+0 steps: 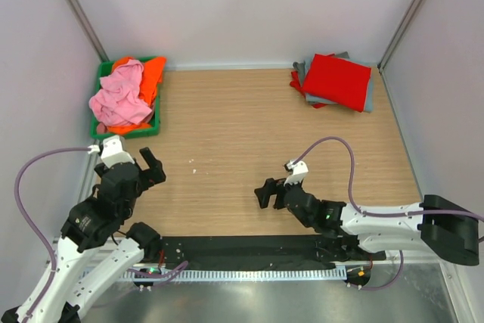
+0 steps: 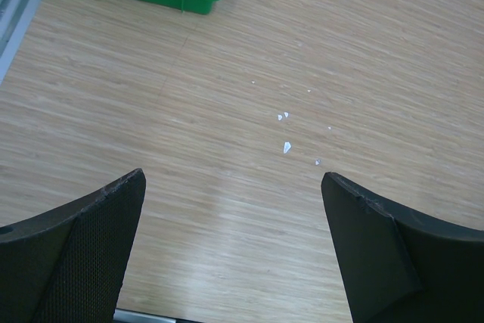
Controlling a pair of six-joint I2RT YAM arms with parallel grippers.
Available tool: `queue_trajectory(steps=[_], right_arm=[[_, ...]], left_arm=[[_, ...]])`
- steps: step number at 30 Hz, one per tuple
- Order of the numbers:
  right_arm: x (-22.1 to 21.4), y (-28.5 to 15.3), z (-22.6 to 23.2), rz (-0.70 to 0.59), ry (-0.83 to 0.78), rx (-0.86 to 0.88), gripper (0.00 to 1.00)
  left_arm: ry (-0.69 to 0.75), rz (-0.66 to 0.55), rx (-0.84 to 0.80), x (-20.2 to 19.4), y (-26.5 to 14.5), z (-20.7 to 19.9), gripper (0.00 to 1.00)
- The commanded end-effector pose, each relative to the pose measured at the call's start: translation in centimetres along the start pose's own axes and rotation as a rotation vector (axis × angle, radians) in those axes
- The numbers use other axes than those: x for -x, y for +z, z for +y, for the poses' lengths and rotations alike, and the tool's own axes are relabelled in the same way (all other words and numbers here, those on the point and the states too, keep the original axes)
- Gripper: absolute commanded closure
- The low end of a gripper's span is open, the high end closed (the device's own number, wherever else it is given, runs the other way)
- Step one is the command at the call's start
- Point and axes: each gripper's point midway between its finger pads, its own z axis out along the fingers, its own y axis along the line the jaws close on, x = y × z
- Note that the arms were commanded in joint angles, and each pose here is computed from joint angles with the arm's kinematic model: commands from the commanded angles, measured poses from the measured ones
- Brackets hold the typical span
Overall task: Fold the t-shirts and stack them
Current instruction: Reset both grippers
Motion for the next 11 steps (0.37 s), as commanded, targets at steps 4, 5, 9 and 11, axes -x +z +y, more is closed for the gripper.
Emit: queue_trajectory(steps=[4,5,9,11], right_arm=[[1.7,0.0,2.8,-0.061,0.050,0.114,0.04],[1.5,-0.1,3.0,-0.055,0.043,0.135,0.04],[1.2,-0.8,3.4,-0.055,0.056,0.195,0.05],[1.1,-1.0,3.0,-0.055,0.072,0.189,0.04]], left_arm=[[-0.037,-0.040,0.029,0.7,-0.1,0.6,0.00],[-0.040,-0.043,0.031,0.8,-0.1,0.6,0.00],[-0.055,-0.058,0.031,1.0,-0.4,0.9,0.01],[-0.061,-0.062,0.034,1.0,-0.5,1.1,0.00]])
